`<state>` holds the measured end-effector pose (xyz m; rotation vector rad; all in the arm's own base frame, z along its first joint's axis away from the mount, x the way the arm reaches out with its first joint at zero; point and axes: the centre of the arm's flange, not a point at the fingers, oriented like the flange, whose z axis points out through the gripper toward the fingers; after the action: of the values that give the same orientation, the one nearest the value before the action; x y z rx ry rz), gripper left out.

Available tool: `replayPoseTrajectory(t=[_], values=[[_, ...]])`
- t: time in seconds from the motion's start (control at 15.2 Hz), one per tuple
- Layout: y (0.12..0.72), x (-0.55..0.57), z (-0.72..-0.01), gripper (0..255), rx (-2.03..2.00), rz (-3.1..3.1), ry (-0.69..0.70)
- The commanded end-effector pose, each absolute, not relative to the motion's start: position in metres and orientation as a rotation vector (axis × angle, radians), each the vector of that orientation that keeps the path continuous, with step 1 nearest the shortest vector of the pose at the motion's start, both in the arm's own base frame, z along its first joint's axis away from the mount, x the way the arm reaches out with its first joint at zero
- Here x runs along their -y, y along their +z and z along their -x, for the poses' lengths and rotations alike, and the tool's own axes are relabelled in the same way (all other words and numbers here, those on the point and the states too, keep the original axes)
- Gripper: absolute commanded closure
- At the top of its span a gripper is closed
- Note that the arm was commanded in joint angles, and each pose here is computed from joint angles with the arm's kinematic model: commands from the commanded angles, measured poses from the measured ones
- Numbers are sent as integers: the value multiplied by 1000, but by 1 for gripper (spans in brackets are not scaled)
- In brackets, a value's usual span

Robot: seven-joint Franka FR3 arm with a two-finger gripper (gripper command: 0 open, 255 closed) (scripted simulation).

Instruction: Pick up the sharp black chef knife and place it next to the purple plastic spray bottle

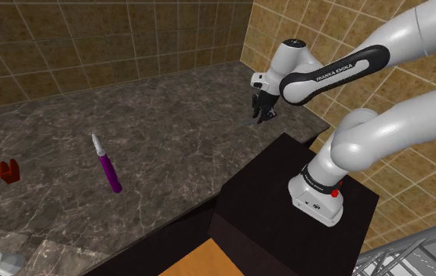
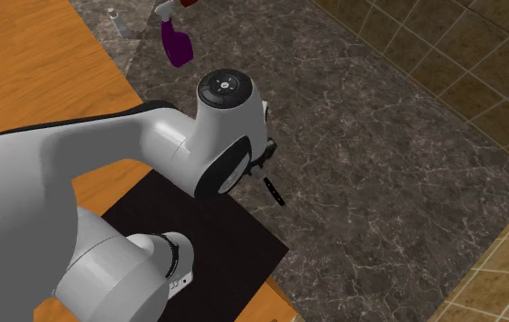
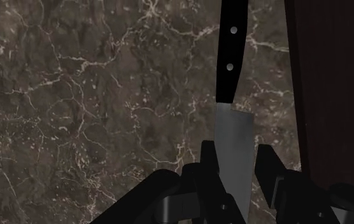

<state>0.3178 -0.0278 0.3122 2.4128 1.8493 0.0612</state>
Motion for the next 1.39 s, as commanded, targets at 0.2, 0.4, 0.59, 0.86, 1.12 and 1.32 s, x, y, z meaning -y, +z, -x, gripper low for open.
replayPoseTrajectory(t=[0.2,0.4,0.59,0.86,1.12,1.32], values=[[340,28,-317,255,-1850,-2413,60],[356,28,-317,255,-1850,-2413,60],[371,28,-317,255,-1850,-2413,60],[393,28,-317,255,-1850,-2413,60],[414,28,-317,255,-1850,-2413,60],[429,28,-317,255,-1850,-2413,60]])
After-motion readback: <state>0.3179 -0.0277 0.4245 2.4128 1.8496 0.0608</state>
